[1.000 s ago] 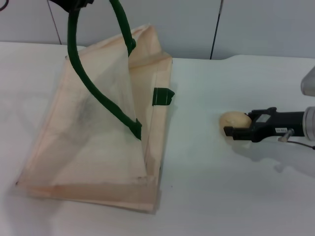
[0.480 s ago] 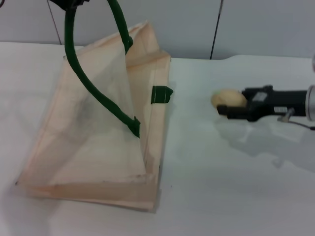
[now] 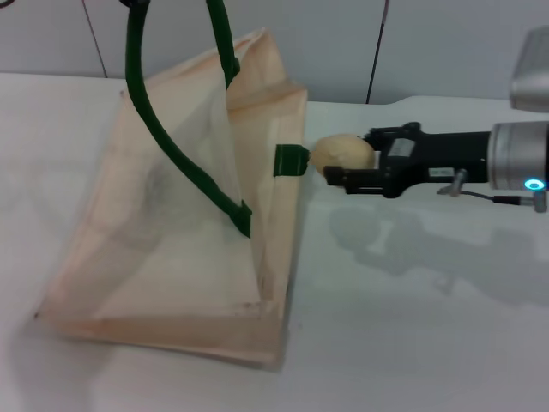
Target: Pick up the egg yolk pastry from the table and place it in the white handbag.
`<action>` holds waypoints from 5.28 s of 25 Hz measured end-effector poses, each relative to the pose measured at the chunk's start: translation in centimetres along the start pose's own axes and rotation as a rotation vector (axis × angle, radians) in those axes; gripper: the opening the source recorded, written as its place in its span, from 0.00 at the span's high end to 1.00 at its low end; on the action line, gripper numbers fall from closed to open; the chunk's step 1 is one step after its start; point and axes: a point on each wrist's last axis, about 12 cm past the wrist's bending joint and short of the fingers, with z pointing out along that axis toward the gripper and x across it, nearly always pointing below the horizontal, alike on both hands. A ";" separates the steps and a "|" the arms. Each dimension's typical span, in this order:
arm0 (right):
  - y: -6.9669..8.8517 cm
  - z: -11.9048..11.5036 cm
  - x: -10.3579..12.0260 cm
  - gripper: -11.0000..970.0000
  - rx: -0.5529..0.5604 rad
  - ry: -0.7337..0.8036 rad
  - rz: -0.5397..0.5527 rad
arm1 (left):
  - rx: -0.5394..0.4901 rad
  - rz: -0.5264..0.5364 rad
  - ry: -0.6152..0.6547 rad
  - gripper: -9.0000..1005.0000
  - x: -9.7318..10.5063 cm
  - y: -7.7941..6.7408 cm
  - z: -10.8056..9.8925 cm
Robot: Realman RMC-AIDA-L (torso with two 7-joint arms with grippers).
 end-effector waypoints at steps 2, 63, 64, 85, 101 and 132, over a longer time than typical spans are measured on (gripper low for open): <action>0.2 0.6 -0.4 0.34 -0.016 -0.002 -0.023 | 0.000 0.001 -0.001 0.86 -0.1 0.0 0.0; 2.1 7.1 -3.0 0.36 -0.003 -0.032 -0.272 | 0.030 0.050 -0.059 0.86 -2.4 -1.5 -0.2; 2.1 7.2 -3.0 0.35 -0.003 -0.030 -0.278 | 0.030 0.050 -0.059 0.86 -2.4 -1.5 -0.2; 2.1 7.9 -2.8 0.22 0.031 -0.002 -0.260 | 0.018 0.041 -0.061 0.86 -2.3 -1.2 -0.3; -1.1 4.2 -1.2 0.17 0.169 0.039 -0.135 | 0.026 0.025 -0.035 0.76 -1.3 -0.8 0.2; -4.7 -2.5 0.7 0.18 0.391 0.008 0.001 | 0.173 -0.068 -0.217 0.44 2.2 -0.5 3.2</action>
